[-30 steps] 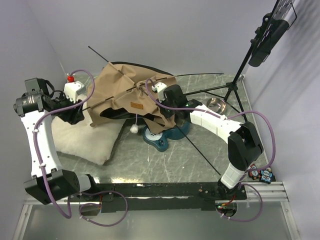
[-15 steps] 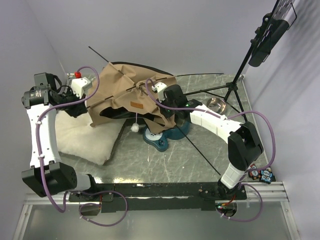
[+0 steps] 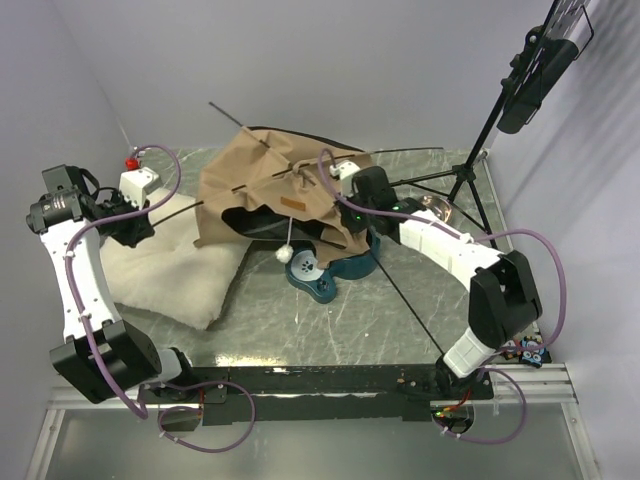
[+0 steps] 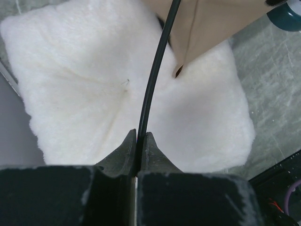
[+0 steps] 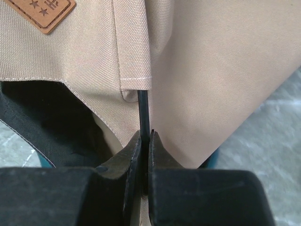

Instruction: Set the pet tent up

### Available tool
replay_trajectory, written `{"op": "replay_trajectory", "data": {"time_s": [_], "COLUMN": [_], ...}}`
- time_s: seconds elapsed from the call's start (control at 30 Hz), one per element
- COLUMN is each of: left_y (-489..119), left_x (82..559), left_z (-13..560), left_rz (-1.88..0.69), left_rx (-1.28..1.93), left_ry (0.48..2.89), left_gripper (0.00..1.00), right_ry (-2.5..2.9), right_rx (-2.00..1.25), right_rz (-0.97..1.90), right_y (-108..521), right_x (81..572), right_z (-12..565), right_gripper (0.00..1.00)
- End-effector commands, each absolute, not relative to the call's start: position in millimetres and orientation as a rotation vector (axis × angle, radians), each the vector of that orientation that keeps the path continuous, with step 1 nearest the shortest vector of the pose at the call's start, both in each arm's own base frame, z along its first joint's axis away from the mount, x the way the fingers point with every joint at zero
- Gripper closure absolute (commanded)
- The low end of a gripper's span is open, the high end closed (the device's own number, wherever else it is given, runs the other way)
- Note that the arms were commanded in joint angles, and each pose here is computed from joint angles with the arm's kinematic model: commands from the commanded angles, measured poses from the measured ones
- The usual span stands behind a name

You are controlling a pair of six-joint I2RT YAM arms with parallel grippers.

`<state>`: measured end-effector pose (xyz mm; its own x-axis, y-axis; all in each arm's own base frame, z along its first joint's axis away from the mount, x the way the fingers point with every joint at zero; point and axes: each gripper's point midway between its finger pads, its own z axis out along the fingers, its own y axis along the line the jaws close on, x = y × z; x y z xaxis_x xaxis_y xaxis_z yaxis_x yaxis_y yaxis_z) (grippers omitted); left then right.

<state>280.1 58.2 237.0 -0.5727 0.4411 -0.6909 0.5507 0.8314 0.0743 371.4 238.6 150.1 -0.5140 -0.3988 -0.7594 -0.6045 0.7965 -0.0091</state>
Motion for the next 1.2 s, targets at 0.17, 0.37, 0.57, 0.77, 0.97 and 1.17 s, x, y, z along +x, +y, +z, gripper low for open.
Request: {"op": "replay_trajectory", "data": {"time_s": [0.17,0.37,0.57,0.77,0.97,1.17], "left_y": [29.5,0.4,-21.4,-37.6,-56.0,-75.6], "left_x": [291.7,284.6,271.7,265.6,261.8,259.7], "left_z": [276.2,279.0,283.8,285.1,287.4,286.2], "left_rz": [-0.252,-0.283,-0.371,-0.428,-0.497,-0.55], "left_rx": [0.785,0.839,0.839,0.83,0.834,0.889], "left_ry": [2.018,1.921,1.859,1.823,1.788,1.761], "left_gripper": [0.99,0.99,0.99,0.99,0.99,0.99], "right_ry": [2.083,1.706,1.253,0.9,0.74,0.619], "right_rx": [-0.76,-1.085,-1.383,-1.519,-1.532,-1.573], "right_rz": [0.379,0.537,0.713,0.69,0.679,0.621], "right_y": [209.2,243.3,317.5,399.1,454.2,485.2], "right_x": [358.3,331.6,288.9,273.2,274.6,269.0], "right_z": [195.4,283.8,359.4,366.6,365.7,348.8], "right_gripper": [0.13,0.0,0.0,0.04,0.16,0.26]}}
